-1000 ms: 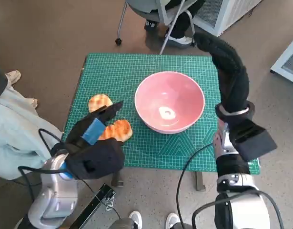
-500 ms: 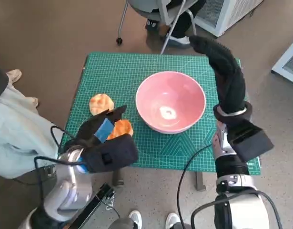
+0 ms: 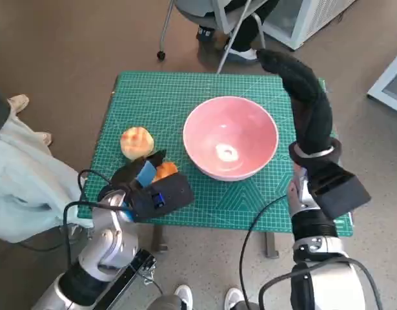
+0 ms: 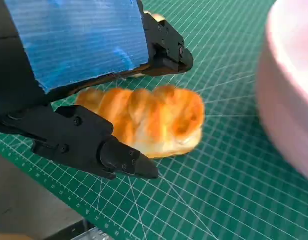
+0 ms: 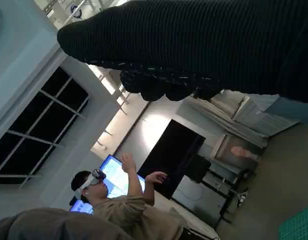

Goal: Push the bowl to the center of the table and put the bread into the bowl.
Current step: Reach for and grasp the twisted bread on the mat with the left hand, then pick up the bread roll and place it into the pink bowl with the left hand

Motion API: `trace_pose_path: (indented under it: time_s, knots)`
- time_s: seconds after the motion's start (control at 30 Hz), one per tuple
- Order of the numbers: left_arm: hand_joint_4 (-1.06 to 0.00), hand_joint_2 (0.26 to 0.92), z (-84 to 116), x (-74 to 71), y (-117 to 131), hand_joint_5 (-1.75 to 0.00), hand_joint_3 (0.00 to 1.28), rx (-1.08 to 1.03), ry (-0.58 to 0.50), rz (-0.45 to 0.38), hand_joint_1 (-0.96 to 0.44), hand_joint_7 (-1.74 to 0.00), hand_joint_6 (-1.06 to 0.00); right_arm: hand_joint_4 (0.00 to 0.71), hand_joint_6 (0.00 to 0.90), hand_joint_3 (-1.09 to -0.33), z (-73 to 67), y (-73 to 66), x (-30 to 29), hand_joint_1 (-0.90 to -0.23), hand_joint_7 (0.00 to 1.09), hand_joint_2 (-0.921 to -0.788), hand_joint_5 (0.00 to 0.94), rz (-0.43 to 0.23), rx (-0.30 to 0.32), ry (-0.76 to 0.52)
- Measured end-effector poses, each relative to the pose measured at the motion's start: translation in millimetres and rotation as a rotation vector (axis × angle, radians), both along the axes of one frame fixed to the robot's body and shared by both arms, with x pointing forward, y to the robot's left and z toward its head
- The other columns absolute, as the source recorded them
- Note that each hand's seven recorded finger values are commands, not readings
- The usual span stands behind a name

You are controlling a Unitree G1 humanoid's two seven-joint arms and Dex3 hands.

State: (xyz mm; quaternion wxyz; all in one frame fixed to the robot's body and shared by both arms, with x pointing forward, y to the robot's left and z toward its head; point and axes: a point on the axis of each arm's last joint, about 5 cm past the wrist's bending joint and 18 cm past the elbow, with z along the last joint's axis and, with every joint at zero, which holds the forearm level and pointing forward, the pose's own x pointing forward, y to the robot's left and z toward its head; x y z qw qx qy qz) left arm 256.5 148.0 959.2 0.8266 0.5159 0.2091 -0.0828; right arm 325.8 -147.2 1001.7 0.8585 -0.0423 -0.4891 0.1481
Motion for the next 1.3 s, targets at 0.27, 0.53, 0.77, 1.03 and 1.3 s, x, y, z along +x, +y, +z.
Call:
trace_pose_path:
  time_s: [0.27, 0.53, 0.77, 1.03, 1.3]
  knots:
    - [-0.65, 0.707, -4.1, 4.6, 4.1, -1.38, 0.37, 0.028, -0.048, -0.017, 0.12, -0.81, -0.56, 0.31, -0.001, -0.728, -0.3, 0.8, -0.1, -0.583, 0.83, -0.921, 0.001, 0.002, 0.001, 0.0]
    - [-0.67, 0.606, -3.0, 3.8, 6.9, -1.44, 0.62, 0.011, -0.08, -0.053, 0.01, -1.03, -0.69, 0.308, -0.001, -0.743, -0.8, 3.1, -0.2, -0.575, 0.83, -0.921, 0.0, 0.01, 0.004, 0.001]
    - [-0.66, 0.603, 2.4, 0.5, 11.9, -1.46, 0.64, -0.012, -0.128, -0.079, 0.0, -1.06, -0.69, 0.298, -0.001, -0.75, -1.0, 4.3, -0.3, -0.57, 0.83, -0.921, 0.0, 0.016, 0.002, 0.0]
    - [-0.72, 0.759, 27.7, -9.0, 17.1, -1.21, 0.33, -0.056, -0.257, -0.096, 0.0, -1.11, -0.68, 0.296, -0.001, -0.749, -1.3, 4.0, -0.4, -0.571, 0.83, -0.921, 0.0, 0.02, 0.005, 0.0]
    - [-0.75, 0.833, 56.3, -20.8, 15.5, -1.09, 0.18, -0.092, -0.474, -0.157, 0.0, -1.15, -0.67, 0.297, -0.001, -0.743, -2.0, 2.7, -0.3, -0.572, 0.83, -0.921, 0.001, 0.025, 0.017, 0.004]
